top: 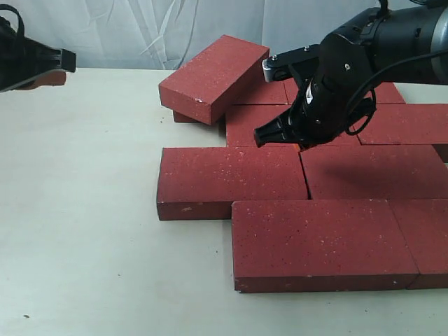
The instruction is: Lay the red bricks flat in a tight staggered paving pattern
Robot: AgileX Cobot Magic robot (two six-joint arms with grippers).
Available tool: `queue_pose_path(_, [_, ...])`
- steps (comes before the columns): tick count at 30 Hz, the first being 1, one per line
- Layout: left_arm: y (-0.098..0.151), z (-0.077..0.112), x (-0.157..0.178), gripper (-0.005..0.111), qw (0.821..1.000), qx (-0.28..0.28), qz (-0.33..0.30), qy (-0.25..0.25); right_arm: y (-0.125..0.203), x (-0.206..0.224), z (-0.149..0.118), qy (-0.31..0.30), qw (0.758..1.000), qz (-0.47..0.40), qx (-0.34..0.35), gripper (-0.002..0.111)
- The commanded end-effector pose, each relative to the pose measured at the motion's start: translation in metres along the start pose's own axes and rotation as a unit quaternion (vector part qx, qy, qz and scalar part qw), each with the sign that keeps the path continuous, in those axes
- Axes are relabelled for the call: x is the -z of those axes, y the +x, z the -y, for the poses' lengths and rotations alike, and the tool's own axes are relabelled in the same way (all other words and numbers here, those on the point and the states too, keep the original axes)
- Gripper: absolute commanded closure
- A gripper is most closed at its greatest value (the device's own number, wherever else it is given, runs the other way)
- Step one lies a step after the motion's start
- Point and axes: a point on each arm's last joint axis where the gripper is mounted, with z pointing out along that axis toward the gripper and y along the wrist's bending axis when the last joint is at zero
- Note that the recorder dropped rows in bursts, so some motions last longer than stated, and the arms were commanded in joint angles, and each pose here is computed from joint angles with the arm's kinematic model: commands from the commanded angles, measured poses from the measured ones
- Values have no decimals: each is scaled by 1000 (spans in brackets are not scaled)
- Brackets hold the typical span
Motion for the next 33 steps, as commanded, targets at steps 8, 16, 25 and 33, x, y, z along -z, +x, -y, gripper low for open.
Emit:
queue_pose_path(8, [-4,12,14,107,1000,-10,27,9,-2,4,5,11,1000,16,13,109])
queue_pose_path(16, [-4,12,14,107,1000,-4,28,13,-3,4,1,-10,1000,20,-13,109])
queue_pose_path(25, [-5,12,14,107,999,-2,32,13,-50,18,-8,-50,993,97,-46,109])
queue_pose_path(33, [-6,12,14,107,999,-2,38,11,-106,-19,-21,-58,991,116,-45,109])
